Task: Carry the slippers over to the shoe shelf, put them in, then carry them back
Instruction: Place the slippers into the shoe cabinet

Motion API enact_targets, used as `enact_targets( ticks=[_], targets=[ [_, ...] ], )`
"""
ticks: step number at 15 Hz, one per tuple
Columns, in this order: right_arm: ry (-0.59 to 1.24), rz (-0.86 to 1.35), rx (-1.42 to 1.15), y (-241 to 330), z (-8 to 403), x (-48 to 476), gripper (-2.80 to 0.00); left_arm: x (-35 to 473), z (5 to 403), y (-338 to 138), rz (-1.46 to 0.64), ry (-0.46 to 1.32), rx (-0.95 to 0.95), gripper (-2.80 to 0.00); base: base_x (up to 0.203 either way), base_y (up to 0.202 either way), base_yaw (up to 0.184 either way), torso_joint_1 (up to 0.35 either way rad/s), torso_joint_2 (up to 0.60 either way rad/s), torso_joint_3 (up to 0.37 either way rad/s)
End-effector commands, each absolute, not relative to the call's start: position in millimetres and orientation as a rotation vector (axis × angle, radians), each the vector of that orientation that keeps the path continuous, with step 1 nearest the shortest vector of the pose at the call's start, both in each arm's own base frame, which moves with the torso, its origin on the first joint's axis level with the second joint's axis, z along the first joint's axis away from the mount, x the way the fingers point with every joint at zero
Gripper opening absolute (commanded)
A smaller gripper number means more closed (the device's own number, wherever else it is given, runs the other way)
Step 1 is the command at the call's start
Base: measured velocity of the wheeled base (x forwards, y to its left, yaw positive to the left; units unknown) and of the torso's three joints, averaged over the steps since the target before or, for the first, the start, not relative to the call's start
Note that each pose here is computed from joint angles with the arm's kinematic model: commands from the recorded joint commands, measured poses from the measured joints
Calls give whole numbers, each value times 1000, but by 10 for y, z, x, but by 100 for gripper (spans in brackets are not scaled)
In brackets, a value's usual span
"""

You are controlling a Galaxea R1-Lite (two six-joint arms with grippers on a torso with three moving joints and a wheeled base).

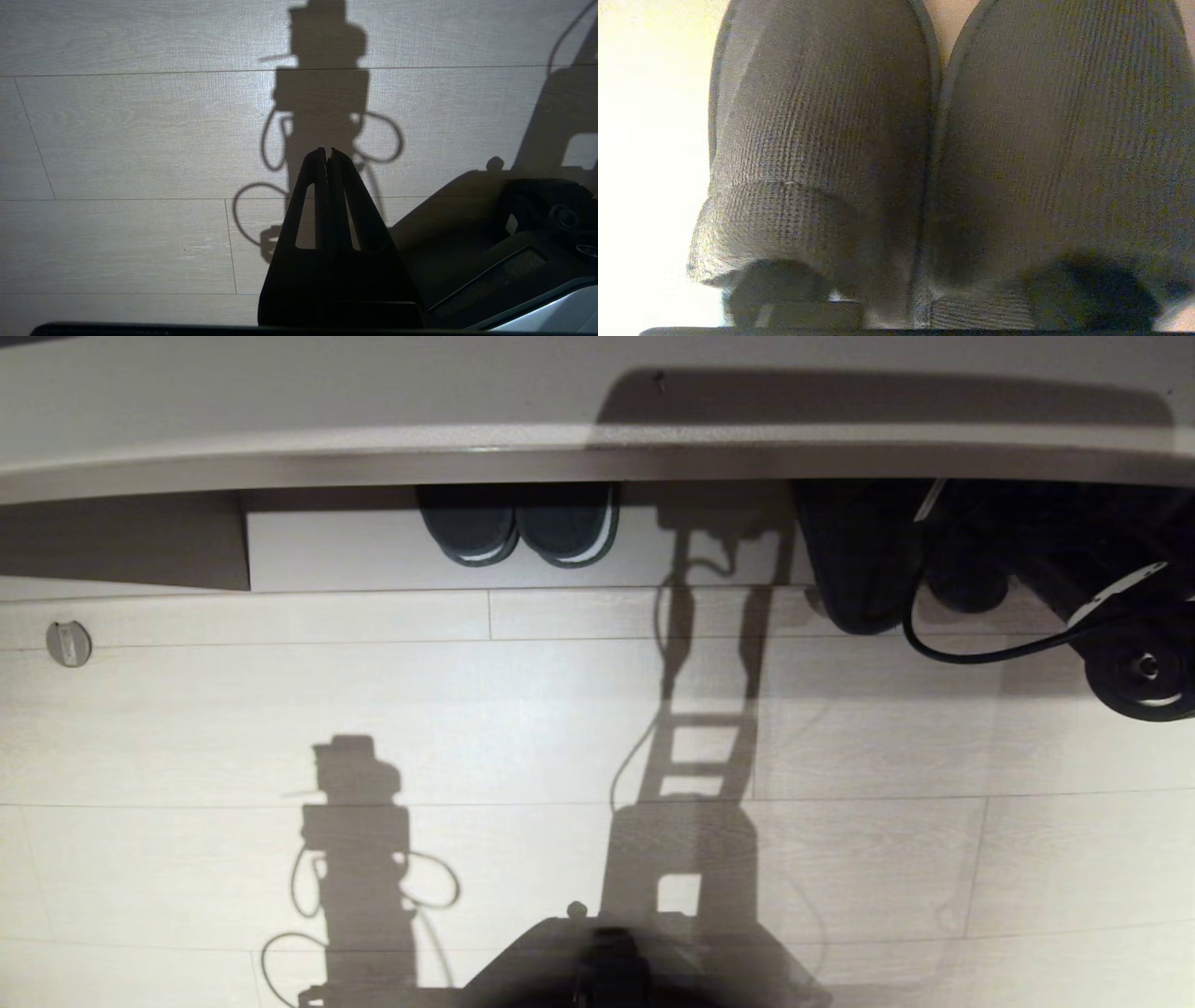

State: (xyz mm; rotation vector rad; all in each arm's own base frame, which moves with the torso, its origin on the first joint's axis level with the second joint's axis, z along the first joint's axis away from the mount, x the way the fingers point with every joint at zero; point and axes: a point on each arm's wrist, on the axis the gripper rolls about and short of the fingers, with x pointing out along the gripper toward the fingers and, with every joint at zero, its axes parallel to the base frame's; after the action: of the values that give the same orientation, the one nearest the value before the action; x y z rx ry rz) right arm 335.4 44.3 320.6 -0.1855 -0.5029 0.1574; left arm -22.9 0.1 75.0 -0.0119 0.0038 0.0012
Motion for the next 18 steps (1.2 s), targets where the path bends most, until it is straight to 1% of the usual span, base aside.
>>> enact_targets(
  ticks=[1,6,12,14,18],
  targets=[
    [-529,155,-186,431,3290,3252,0,-228,750,1,2,5,-12,-280,0,0,0,0,0,0],
    [-480,162,-189,408,3212,3033,0,-228,750,1,2,5,-12,-280,0,0,0,0,0,0],
    [-392,170,-213,377,2924,2689,0,-228,750,1,2,5,-12,-280,0,0,0,0,0,0],
    [-335,173,-244,363,2728,2550,0,-228,750,1,2,5,-12,-280,0,0,0,0,0,0],
    [-339,169,-248,366,2691,2567,0,-228,750,1,2,5,-14,-280,0,0,0,0,0,0]
  ],
)
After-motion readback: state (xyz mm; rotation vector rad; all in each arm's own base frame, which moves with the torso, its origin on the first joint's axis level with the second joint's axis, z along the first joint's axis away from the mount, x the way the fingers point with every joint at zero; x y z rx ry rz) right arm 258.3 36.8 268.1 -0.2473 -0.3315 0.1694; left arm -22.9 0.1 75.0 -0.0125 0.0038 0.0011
